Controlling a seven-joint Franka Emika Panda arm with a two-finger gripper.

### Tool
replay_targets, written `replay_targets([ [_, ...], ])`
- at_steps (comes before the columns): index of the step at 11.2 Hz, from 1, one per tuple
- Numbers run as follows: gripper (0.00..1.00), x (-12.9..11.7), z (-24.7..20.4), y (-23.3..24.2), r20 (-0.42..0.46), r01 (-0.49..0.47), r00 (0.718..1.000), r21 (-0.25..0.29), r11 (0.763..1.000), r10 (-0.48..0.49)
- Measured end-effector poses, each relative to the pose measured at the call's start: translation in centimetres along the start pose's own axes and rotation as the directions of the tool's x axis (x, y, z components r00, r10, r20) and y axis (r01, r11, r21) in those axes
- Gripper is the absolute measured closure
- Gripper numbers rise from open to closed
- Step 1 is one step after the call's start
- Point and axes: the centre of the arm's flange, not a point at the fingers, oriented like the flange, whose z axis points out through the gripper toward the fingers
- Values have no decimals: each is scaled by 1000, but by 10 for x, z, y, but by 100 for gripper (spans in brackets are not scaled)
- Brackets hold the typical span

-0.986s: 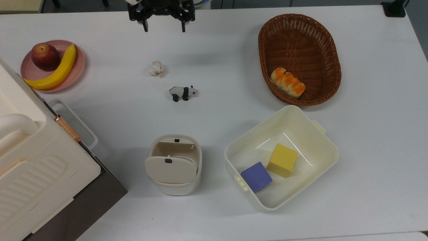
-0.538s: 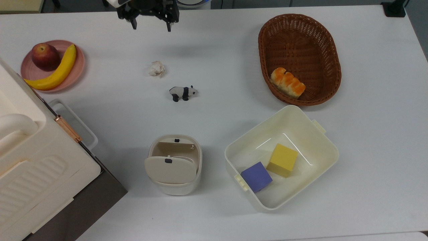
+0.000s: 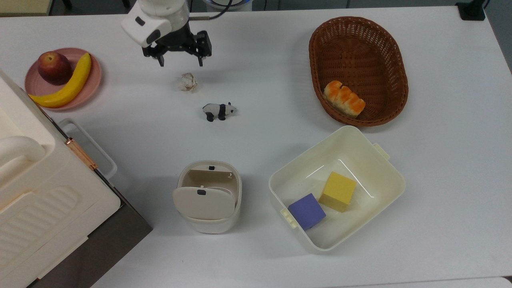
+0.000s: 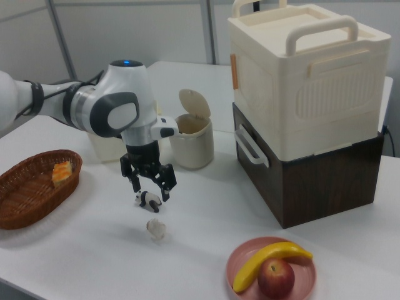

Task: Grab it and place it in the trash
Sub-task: 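Lower the gripper and close it on the paper ball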

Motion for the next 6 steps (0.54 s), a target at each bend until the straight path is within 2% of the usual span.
replay_targets([
  [2, 0, 4, 19, 1, 2, -22, 1000, 2, 1000, 22],
  [6, 0, -9, 56, -1, 54, -11, 998, -3, 1000, 11],
])
